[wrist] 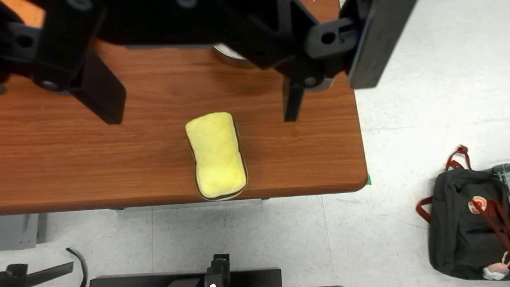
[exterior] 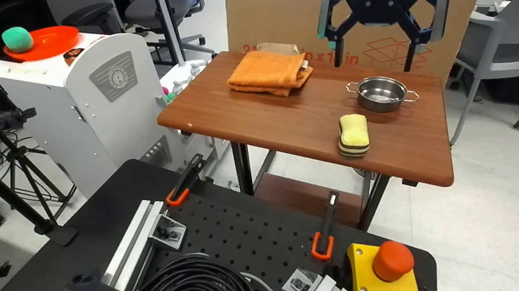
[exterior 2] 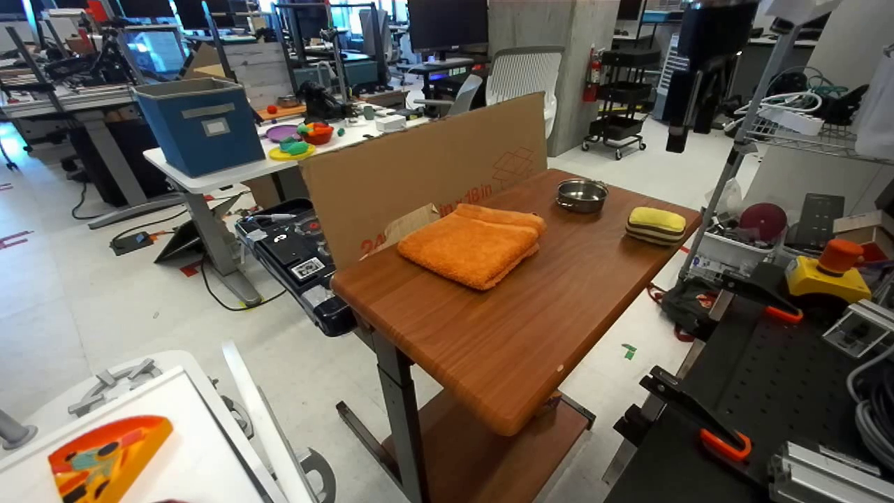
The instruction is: Pick up the plush toy and put it in the pot
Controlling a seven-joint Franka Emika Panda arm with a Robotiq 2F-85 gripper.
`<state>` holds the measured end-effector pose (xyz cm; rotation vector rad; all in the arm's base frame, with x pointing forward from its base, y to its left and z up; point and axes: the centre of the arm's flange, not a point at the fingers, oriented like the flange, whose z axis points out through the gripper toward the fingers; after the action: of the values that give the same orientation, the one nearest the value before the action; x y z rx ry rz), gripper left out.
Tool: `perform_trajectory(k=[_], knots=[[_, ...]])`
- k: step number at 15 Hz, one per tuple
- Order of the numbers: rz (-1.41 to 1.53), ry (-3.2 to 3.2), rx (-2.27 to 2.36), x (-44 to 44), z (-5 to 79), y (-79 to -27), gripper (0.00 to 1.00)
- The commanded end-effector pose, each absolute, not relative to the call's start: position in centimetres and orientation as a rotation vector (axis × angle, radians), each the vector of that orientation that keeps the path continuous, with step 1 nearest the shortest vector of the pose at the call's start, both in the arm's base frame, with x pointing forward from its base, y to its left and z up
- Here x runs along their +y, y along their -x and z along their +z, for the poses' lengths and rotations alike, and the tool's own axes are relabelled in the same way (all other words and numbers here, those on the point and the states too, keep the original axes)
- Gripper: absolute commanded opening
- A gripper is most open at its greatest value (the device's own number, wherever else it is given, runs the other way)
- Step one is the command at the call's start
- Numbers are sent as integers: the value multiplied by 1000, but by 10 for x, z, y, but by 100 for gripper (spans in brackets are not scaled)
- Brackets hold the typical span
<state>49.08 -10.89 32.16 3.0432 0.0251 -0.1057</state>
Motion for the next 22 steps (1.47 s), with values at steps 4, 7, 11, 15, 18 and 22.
perform_trajectory(k=[4, 7, 11, 15, 18, 22], knots=[[-173, -3046, 196, -116, 260, -500, 100], [-237, -3037, 226, -113, 236, -497, 100], [-297, -3018, 256, -114, 201, -498, 100], [-310, -2998, 290, -116, 179, -509, 100], [-311, -2989, 308, -114, 170, -517, 66], [-323, -2989, 313, -111, 178, -519, 34]])
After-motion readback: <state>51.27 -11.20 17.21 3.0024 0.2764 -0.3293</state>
